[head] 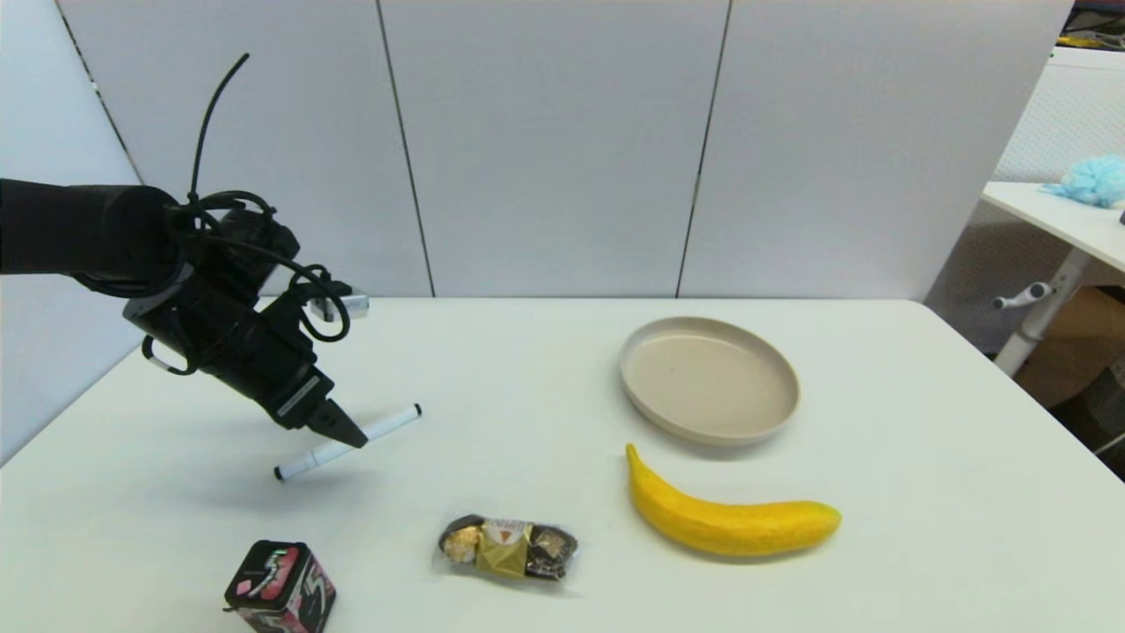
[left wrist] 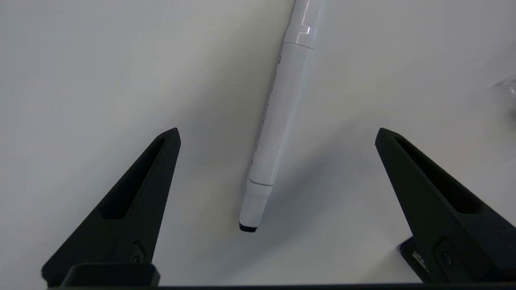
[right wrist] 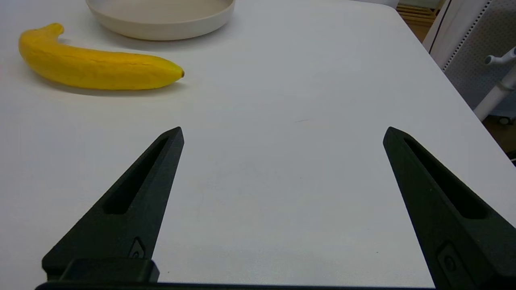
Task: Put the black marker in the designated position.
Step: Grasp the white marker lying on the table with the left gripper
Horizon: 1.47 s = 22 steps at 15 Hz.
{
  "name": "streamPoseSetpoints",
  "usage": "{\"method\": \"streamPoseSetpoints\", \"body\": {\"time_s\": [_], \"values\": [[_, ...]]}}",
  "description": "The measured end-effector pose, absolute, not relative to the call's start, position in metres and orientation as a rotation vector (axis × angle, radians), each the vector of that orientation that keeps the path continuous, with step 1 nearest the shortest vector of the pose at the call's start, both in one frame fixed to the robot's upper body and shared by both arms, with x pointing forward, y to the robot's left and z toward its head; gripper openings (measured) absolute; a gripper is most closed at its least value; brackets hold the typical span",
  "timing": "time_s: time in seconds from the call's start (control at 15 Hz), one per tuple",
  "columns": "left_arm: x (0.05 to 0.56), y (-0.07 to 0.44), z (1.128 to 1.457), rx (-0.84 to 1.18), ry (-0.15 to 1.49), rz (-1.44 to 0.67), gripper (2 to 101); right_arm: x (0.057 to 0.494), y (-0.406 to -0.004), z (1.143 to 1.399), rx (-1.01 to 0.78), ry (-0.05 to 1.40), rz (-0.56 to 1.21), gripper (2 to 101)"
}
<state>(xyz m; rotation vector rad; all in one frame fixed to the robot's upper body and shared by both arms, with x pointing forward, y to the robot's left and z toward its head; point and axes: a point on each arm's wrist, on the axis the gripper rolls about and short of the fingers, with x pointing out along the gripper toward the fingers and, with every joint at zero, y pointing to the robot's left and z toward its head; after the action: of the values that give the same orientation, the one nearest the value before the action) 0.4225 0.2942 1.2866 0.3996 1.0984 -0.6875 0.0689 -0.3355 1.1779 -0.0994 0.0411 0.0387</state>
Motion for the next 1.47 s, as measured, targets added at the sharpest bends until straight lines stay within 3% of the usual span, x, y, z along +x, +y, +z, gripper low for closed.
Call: {"method": "streamPoseSetpoints", "body": {"time_s": [0.53,1.47], "values": [[0.433,0.285,1.265,0.414,1.158,-0.704,97.9,0.069,-0.335,1.178,-0.099,0.041,0.038,98.0],[0.433,0.275,1.263,0.518,1.184,-0.642,97.9,0.069,-0.335,1.178,-0.099,0.041,0.039,98.0]]}}
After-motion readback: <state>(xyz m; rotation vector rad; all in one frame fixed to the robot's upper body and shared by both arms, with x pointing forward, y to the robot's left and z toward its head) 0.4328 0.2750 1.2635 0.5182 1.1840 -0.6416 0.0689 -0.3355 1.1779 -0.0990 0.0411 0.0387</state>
